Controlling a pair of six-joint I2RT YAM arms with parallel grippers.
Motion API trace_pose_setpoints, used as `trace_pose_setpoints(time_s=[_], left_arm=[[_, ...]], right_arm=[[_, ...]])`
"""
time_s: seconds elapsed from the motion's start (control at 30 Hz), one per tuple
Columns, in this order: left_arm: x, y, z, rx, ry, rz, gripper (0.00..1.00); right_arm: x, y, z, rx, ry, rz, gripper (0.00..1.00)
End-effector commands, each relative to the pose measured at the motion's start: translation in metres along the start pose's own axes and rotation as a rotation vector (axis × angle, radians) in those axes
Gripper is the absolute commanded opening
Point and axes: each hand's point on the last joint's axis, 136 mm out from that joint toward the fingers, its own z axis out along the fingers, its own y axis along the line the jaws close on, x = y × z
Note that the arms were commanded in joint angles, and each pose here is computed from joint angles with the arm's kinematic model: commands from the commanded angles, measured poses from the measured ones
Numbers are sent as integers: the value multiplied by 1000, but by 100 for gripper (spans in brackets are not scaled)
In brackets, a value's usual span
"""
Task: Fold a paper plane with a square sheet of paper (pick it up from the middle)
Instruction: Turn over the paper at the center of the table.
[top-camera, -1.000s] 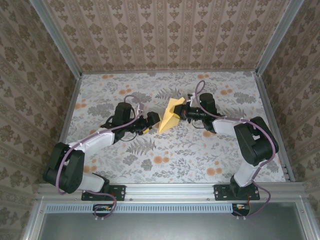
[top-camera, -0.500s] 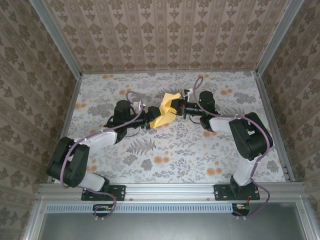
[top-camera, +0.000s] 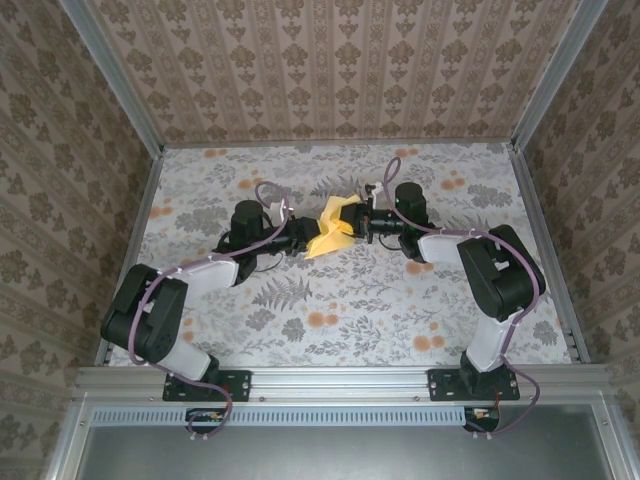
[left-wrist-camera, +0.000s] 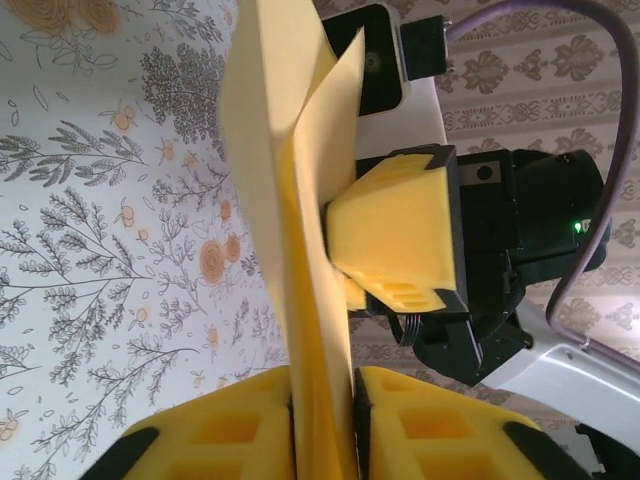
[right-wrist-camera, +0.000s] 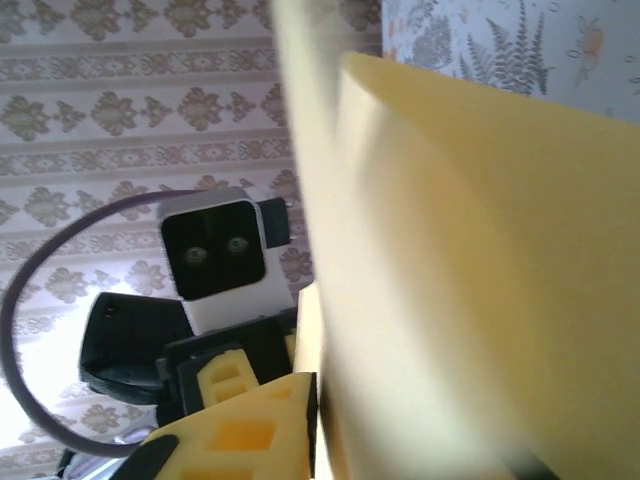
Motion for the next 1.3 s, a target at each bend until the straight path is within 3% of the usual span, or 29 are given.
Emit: trace_pose_setpoints(time_s=[0.0, 0.17, 0.33, 0.6, 0.73, 0.87, 0.97, 1.13, 1.27], left_arm=[[-2, -5, -7, -18, -16, 54, 15], [3, 19, -21, -218, -1, 98, 9], [6, 66, -71, -743, 38, 224, 8], [-16, 76, -141, -1390, 48, 426, 8], [-28, 72, -149, -1631, 63, 523, 8], [-27, 81, -127, -1691, 112, 560, 10], [-22, 91, -93, -1648, 152, 564, 14], [-4, 104, -27, -1430, 218, 516, 40], [-1, 96, 2, -1213, 203, 456, 61]], right_arm=[[-1, 7, -6, 40, 9, -47, 28], [-6, -12, -32, 233, -59, -85, 51], [-11, -34, -67, 498, -148, -159, 65], [-11, -51, -96, 675, -228, -197, 71], [-10, -59, -103, 718, -244, -194, 72], [-9, -65, -108, 746, -257, -185, 72], [-8, -73, -111, 765, -265, -171, 72], [-4, -82, -115, 786, -274, -149, 71], [0, -88, -119, 799, -280, -142, 71]])
